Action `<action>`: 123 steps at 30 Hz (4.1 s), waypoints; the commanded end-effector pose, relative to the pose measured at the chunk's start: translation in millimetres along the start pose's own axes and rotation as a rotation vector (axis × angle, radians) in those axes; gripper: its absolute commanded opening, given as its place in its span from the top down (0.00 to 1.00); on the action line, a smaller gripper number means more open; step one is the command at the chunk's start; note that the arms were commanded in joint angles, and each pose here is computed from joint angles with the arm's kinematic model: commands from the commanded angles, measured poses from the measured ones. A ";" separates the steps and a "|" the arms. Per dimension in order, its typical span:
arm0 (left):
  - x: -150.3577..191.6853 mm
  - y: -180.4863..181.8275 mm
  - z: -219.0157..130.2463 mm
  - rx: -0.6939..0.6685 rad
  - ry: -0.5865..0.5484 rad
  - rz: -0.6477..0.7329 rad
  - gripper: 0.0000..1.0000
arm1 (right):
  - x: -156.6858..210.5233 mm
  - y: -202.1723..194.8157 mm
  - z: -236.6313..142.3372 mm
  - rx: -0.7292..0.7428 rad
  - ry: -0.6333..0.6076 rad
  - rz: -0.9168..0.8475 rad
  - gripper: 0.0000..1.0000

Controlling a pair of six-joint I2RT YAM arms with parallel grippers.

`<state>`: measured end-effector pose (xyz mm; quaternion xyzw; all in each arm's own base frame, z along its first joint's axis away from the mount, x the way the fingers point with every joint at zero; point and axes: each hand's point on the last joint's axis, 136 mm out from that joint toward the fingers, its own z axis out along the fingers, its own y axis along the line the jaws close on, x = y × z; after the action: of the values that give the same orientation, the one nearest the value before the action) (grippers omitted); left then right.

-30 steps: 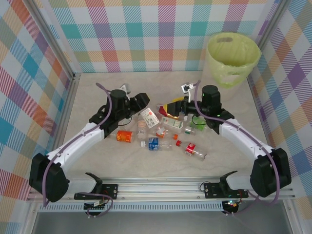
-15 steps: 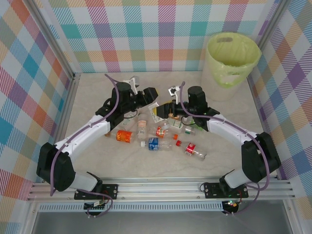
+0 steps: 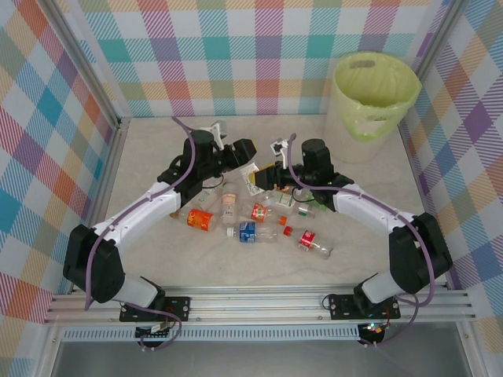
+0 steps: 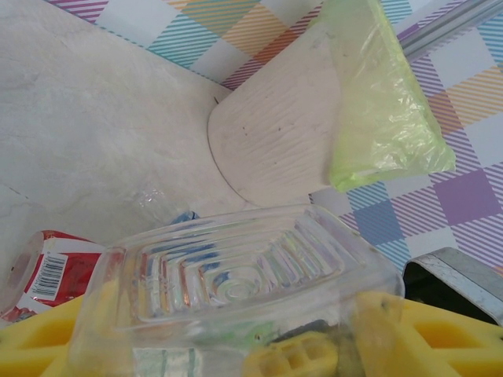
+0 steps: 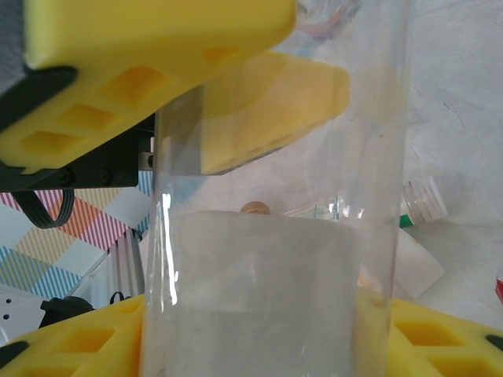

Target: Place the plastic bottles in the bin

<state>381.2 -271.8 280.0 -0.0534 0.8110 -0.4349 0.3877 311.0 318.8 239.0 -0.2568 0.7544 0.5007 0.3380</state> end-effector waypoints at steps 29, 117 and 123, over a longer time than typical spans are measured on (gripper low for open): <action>-45.9 90.1 -123.3 -0.368 -0.484 -0.192 0.00 | -46.9 -37.3 -30.6 0.306 -0.120 -0.103 0.54; 96.7 211.0 -126.5 -0.663 0.008 -0.289 0.00 | -247.0 -131.7 -223.3 0.635 -0.455 0.023 0.11; 100.9 208.8 -123.8 -0.692 0.036 -0.247 0.00 | -210.1 -83.1 -198.4 0.419 -0.428 0.026 0.02</action>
<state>278.9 -103.9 101.9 -0.2855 0.8968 -0.1976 0.2741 476.8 87.2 391.4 -0.0208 0.7869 0.3145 0.5305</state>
